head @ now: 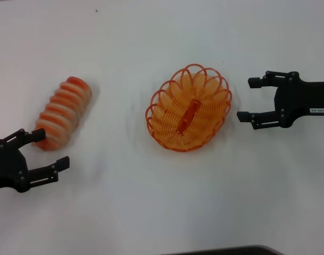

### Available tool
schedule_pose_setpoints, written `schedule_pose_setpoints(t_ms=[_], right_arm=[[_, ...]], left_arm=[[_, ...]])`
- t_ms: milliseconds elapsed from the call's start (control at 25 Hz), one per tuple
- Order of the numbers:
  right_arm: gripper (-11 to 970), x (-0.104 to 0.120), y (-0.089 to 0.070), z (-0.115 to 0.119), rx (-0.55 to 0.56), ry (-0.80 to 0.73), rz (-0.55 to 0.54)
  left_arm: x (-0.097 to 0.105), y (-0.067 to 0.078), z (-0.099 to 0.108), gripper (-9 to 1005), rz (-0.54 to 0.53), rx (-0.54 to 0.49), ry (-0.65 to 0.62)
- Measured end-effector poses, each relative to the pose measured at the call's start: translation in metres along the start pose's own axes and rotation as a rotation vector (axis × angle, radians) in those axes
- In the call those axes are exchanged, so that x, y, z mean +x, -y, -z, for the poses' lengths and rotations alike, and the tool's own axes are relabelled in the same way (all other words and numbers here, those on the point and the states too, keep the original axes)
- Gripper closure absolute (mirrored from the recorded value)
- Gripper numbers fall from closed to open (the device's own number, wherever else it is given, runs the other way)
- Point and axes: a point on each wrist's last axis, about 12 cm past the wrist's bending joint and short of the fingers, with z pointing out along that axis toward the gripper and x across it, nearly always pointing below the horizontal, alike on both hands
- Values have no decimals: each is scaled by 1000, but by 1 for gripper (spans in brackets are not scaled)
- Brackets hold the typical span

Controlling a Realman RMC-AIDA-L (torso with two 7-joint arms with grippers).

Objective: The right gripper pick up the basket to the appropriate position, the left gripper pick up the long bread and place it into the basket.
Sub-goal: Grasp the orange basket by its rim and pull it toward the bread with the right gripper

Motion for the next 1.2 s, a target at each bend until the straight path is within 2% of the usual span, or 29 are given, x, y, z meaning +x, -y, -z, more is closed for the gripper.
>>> schedule_pose_setpoints(t_ms=[240, 320, 400, 600, 760, 840, 960, 1200], right_arm=[[45, 0, 0, 0, 3, 2, -7], [45, -2, 1, 0, 4, 17, -48], [45, -9, 4, 0, 2, 31, -137], [44, -38, 25, 2, 5, 2, -489], [44, -58, 37, 0, 9, -75, -626], [44, -69, 43, -4, 26, -141, -641], [44, -84, 51, -14, 48, -247, -604], [44, -126, 62, -40, 113, -425, -415]], left_arm=[[-1, 0, 0, 63, -1, 3, 5], [-1, 0, 0, 63, -1, 2, 7], [-1, 0, 0, 63, -2, -1, 7], [-2, 0, -1, 63, -2, 1, 11], [-2, 0, -2, 63, -1, 4, 13], [-2, 0, -2, 63, -2, 6, 13], [-2, 0, -2, 63, -2, 6, 13], [-3, 0, -3, 63, -5, 9, 13]])
